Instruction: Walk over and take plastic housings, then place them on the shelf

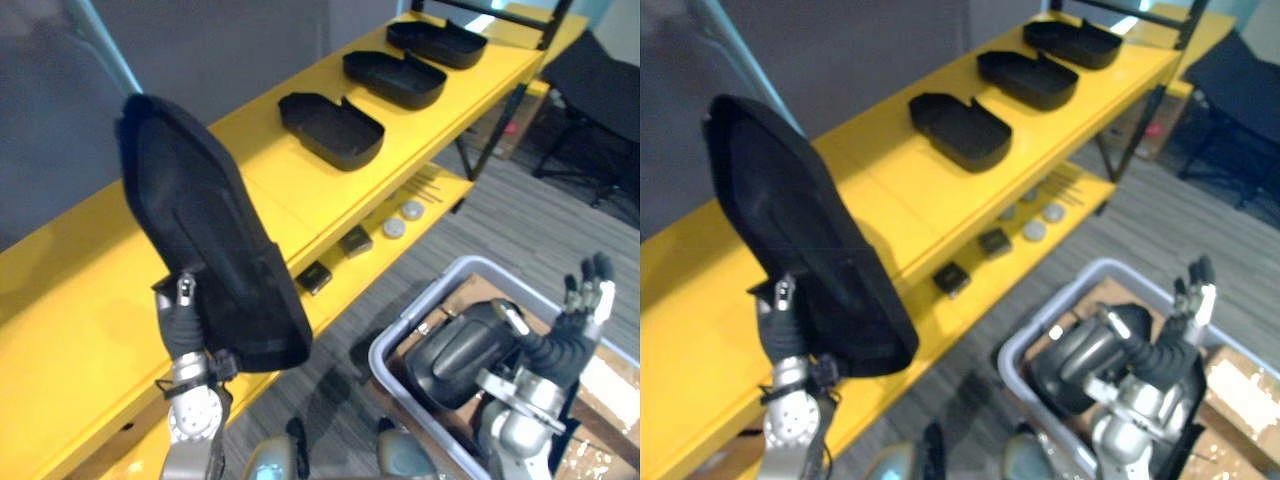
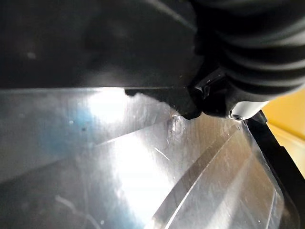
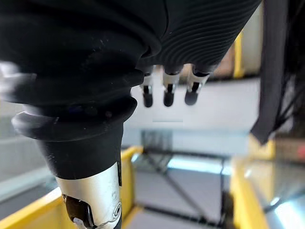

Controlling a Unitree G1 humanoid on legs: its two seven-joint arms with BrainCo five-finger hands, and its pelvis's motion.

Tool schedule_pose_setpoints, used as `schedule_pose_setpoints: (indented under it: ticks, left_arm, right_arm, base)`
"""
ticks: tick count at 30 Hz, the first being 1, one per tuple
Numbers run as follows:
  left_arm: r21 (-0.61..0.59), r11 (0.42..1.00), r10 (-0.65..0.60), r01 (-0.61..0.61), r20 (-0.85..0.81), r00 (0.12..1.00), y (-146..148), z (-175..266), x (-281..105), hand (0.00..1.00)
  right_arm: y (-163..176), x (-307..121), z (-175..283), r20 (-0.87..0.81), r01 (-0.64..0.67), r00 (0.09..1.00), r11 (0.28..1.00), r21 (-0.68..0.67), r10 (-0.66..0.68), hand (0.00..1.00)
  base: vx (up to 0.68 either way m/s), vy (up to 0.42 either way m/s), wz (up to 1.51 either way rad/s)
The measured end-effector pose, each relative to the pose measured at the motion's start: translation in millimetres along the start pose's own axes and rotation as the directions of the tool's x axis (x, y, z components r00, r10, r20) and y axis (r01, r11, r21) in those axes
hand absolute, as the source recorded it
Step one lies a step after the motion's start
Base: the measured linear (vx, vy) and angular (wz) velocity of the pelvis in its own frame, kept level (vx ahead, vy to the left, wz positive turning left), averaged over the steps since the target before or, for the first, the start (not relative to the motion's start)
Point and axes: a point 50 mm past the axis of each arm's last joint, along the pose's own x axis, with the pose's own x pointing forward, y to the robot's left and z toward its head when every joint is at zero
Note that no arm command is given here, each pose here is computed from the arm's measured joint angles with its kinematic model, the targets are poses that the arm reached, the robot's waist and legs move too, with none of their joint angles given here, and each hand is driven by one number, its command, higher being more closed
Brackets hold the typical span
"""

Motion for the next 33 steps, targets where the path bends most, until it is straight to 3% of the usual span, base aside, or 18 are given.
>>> schedule_pose_setpoints:
  ticks: [10, 18, 21, 26, 33]
  left_arm:
    - [0.095, 0.994, 0.058, -0.054, -0.047, 0.997, 8.5, 5.0, 4.6, 1.00]
    - [0.135, 0.977, 0.175, -0.164, -0.075, 0.982, 23.7, 10.0, 52.3, 1.00]
    - [0.187, 0.949, 0.272, -0.252, -0.089, 0.958, 38.4, 8.5, 81.7, 1.00]
    - [0.259, 0.858, 0.485, -0.444, -0.125, 0.865, 86.7, 11.2, 118.7, 1.00]
    - [0.353, 0.820, 0.552, -0.450, -0.283, 0.784, 107.7, -9.3, 124.3, 1.00]
  right_arm:
    - [1.3, -10.6, -8.0, -0.061, 0.001, 0.998, 0.997, -0.074, -0.005, 0.00]
    - [-7.4, -13.7, -27.2, -0.162, 0.011, 0.986, 0.985, -0.170, -0.039, 0.00]
    - [-27.6, -16.3, -38.9, -0.217, 0.066, 0.967, 0.959, -0.274, -0.129, 0.00]
    - [-76.1, -45.2, -57.6, -0.377, 0.077, 0.884, 0.882, -0.465, -0.276, 0.00]
    - [-86.0, -62.6, -59.6, -0.448, 0.016, 0.850, 0.863, -0.506, -0.278, 0.00]
  base:
    - [-0.01, -0.007, 0.03]
    - [0.01, -0.026, -0.14]
    - [0.01, -0.024, -0.22]
    - [0.02, -0.019, -0.24]
    - [0.00, -0.031, -0.04]
